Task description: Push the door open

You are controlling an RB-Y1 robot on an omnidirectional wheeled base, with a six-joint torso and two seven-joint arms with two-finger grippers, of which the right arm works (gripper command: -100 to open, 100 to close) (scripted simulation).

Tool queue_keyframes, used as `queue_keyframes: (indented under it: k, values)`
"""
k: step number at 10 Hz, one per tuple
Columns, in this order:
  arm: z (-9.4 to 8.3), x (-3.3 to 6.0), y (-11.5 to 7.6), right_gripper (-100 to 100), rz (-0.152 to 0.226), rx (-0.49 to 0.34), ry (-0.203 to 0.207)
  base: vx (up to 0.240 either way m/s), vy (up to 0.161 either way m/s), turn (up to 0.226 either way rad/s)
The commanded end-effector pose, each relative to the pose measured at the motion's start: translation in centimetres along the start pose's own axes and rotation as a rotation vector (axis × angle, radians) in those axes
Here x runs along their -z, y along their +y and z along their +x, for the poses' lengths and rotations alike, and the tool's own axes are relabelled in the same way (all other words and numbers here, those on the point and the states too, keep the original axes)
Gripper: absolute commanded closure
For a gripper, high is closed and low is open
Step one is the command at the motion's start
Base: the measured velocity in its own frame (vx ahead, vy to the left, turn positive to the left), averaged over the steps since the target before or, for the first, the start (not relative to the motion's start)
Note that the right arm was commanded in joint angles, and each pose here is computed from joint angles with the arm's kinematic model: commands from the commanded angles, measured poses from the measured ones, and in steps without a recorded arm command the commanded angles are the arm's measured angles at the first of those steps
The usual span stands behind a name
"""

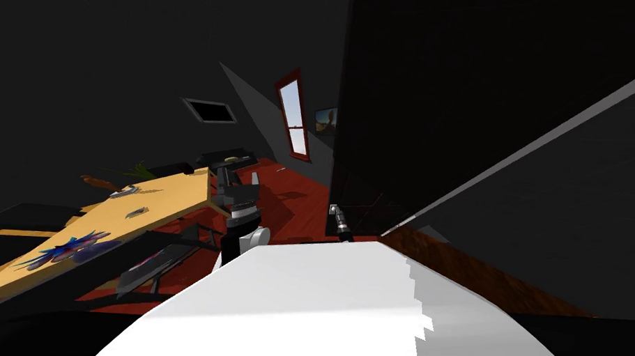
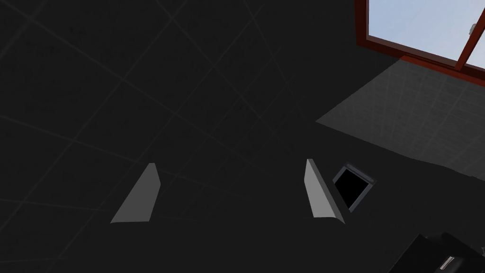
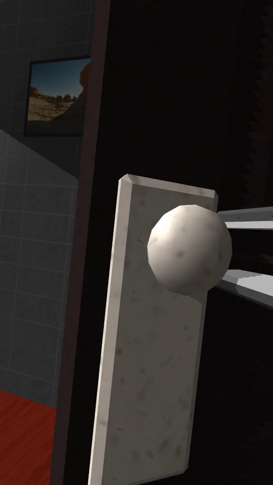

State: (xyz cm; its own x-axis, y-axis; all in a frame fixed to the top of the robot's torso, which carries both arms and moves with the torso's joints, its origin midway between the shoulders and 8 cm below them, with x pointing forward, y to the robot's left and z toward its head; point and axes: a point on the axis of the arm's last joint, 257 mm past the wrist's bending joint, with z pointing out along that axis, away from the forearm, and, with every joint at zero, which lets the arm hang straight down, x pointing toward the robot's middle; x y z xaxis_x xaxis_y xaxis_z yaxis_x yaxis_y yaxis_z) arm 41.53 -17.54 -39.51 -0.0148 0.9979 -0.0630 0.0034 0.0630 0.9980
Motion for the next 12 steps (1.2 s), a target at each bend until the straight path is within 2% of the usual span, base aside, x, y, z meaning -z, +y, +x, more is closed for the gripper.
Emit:
queue_keyframes:
  k: [1,4,5,6,7,10,12]
  values:
    - [-0.7,-0.19,0.0,100,0.0,-0.011,-0.026,0.19,0.122,-0.094]
    - [-1.3,-0.56,0.2,100,-0.001,-0.055,-0.084,0.196,0.108,-0.098]
    - [-2.1,-0.29,-0.1,100,0.004,-0.038,-0.084,0.075,0.028,-0.048]
    - [-4.2,-0.44,0.0,100,-0.002,-0.018,-0.112,0.118,0.027,-0.07]
    - [-4.0,0.2,-0.2,-100,-0.001,0.006,-0.084,-0.045,0.043,-0.087]
    - [-2.7,0.84,-0.2,-100,0.0,0.003,-0.066,-0.219,0.012,-0.05]
    - [0.0,1.23,0.2,-100,-0.001,-0.039,-0.057,-0.222,0.031,-0.063]
